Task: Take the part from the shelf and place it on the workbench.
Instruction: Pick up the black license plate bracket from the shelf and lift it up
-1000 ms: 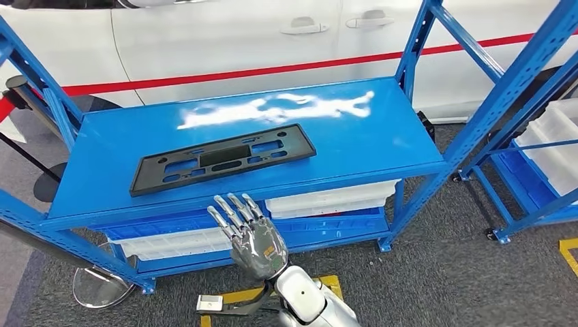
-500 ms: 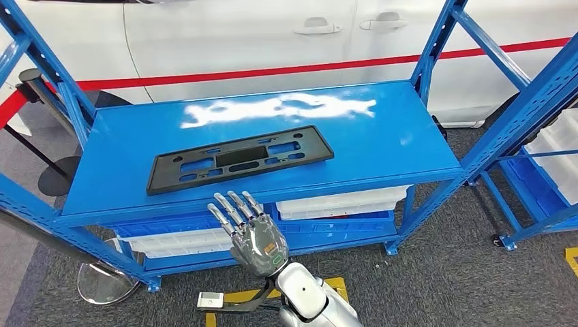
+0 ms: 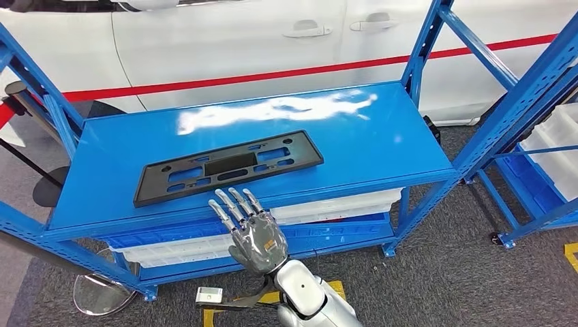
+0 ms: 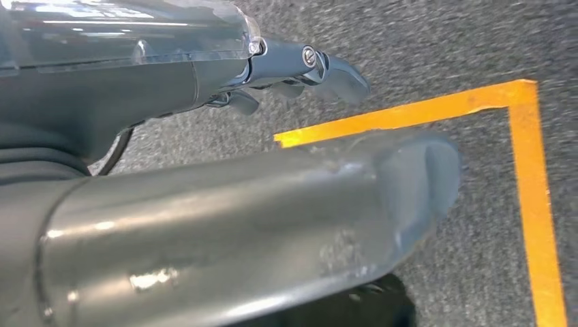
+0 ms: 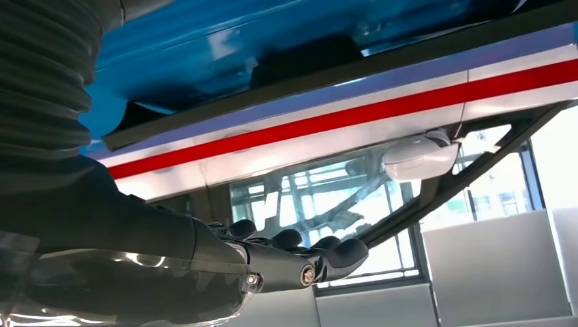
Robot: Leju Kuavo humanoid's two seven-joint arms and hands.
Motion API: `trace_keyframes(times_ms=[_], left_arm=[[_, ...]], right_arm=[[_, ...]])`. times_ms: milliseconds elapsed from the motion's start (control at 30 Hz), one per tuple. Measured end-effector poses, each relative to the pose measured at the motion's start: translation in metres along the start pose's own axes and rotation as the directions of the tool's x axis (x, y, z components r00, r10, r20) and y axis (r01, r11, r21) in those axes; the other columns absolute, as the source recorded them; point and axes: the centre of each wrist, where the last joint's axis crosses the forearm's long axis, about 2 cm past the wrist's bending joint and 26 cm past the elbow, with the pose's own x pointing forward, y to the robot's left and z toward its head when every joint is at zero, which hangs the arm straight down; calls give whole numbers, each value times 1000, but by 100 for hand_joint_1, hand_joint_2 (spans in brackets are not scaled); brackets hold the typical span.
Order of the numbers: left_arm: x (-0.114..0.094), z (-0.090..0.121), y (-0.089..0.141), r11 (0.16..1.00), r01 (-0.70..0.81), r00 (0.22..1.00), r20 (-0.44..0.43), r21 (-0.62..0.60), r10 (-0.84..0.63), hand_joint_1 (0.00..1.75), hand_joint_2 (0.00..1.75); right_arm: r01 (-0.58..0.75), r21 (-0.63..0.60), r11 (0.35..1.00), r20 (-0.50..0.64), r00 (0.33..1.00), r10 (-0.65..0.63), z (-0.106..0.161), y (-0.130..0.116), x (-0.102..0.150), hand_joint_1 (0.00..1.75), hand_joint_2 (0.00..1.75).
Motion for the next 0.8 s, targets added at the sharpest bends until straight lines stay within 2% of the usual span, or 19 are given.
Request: trace_keyframes(times_ms=[800], left_arm=[[1, 0, -4, 1000, 0, 1000, 2, -10, 0, 0, 0]], right_arm=[[11, 30, 999, -10, 1000, -10, -2, -2, -1, 0, 175]])
